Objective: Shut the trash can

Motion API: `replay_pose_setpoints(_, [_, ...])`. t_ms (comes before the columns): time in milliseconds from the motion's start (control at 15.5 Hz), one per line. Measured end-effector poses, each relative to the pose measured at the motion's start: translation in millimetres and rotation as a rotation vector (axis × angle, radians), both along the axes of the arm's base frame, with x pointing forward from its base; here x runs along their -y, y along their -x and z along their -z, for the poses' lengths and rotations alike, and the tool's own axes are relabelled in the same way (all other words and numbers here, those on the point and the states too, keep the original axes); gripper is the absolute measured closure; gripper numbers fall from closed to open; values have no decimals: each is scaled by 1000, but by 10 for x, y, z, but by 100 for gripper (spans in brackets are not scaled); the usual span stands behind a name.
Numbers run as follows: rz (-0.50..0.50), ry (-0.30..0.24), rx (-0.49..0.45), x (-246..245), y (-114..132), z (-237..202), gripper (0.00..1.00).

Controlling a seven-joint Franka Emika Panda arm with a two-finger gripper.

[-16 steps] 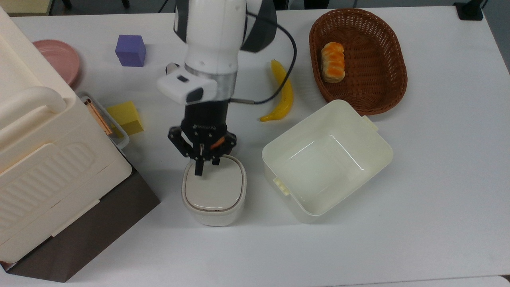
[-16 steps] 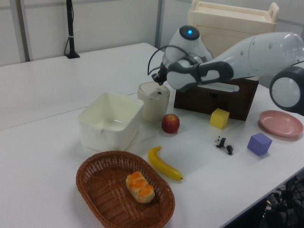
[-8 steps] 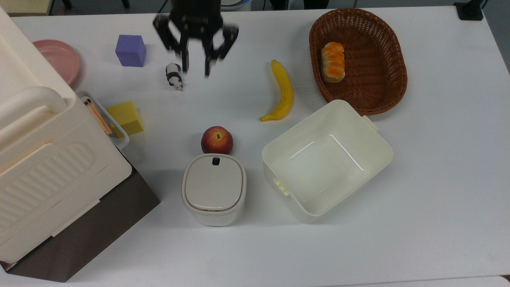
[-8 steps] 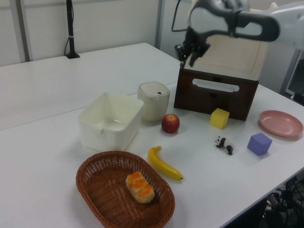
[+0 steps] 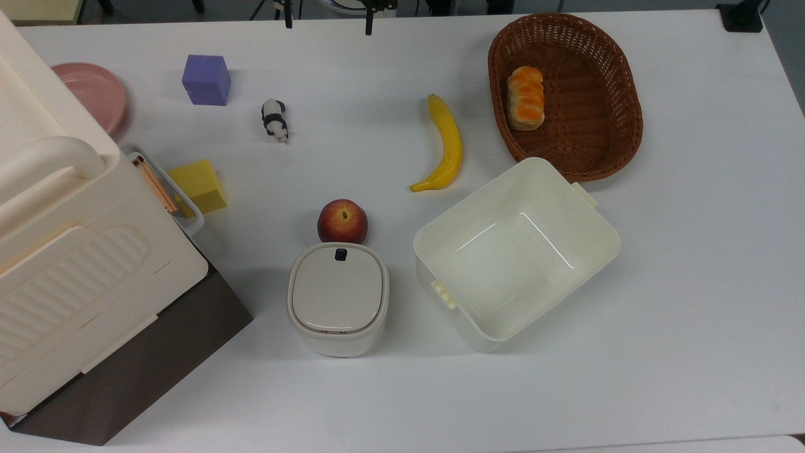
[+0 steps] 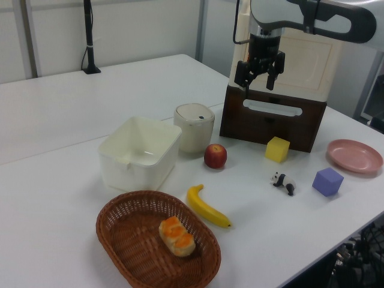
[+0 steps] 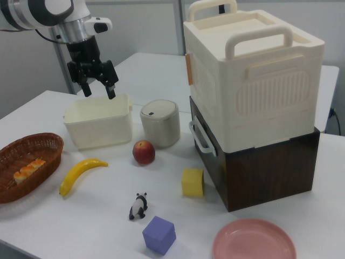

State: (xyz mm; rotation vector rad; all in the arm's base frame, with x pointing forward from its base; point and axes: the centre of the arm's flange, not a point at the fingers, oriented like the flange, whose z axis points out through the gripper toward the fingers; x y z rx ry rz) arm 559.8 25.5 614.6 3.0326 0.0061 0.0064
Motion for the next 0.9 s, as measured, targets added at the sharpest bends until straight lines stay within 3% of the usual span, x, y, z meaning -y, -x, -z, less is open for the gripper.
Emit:
replay_pose_setpoints(386, [11, -34, 2, 26, 12, -33, 0])
replay_pose_setpoints(901, [13, -39, 2, 30, 11, -38, 0])
